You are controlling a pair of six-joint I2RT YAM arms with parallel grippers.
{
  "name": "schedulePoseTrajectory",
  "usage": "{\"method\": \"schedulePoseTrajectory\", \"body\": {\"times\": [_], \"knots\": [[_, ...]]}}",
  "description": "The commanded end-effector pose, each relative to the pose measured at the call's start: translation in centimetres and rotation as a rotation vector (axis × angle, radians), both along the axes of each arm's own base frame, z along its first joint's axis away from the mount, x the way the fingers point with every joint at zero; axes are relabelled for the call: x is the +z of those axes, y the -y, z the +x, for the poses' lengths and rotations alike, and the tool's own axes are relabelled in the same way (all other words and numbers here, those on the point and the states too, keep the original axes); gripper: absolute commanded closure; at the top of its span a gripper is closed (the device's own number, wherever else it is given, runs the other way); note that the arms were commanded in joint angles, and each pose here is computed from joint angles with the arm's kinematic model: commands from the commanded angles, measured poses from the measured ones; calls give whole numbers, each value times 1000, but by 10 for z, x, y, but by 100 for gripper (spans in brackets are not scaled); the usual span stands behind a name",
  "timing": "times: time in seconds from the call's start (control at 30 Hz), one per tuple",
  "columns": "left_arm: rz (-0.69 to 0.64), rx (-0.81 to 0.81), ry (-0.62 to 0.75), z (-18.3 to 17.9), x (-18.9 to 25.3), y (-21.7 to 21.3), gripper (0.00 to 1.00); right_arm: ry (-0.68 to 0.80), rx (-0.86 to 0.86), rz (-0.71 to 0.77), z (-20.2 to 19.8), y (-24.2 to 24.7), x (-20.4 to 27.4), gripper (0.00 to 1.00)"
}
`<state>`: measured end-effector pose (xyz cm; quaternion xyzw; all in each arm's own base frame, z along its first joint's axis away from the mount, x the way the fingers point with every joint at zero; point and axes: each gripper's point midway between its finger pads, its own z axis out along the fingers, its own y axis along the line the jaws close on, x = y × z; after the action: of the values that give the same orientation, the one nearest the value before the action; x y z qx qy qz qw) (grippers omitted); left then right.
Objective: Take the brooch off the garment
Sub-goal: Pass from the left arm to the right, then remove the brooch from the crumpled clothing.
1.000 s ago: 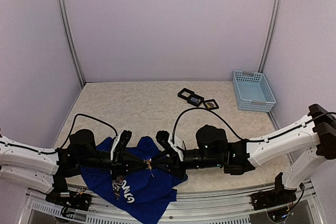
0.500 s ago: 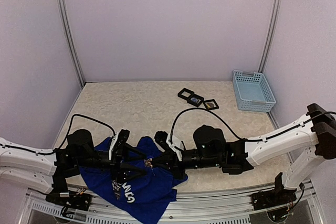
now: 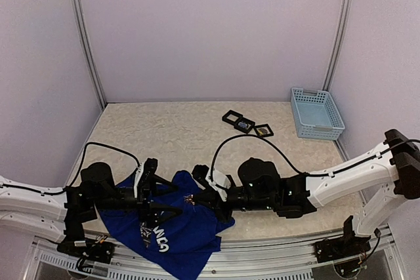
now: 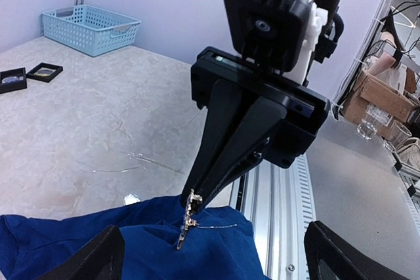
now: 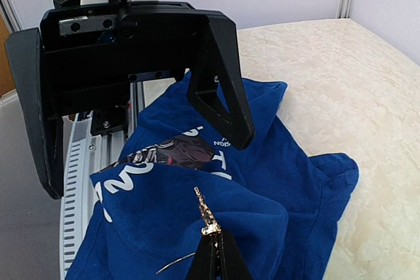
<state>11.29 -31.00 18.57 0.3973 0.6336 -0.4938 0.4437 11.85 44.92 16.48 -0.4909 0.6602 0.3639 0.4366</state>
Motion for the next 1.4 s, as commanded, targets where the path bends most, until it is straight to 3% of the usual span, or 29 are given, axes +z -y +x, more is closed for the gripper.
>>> {"method": "schedulePoseTrajectory", "body": {"times": [0.0,0.23,0.47,0.67,0.87,1.07,1.27,1.3,1.37], "knots": [[51,21,-18,4,-10,4,6,109,-78,-55,10,6,9,100],[78,-14,-36,1,-16,12,1,242,-150,-121,21,16,9,100],[127,-17,-67,3,-28,20,4,284,-177,-124,23,19,7,100],[158,-41,-92,2,-36,26,28,311,-211,-116,23,20,8,100],[202,-49,-115,2,-47,33,36,317,-246,-114,27,23,8,100],[258,-35,-91,1,-57,40,52,320,-274,-105,30,27,12,100],[271,-37,-79,-1,-59,42,95,324,-285,-109,32,28,10,100],[271,-38,-79,-1,-59,42,100,326,-290,-112,33,28,10,100],[269,-40,-77,-2,-58,43,100,328,-302,-113,35,29,10,100]]}}
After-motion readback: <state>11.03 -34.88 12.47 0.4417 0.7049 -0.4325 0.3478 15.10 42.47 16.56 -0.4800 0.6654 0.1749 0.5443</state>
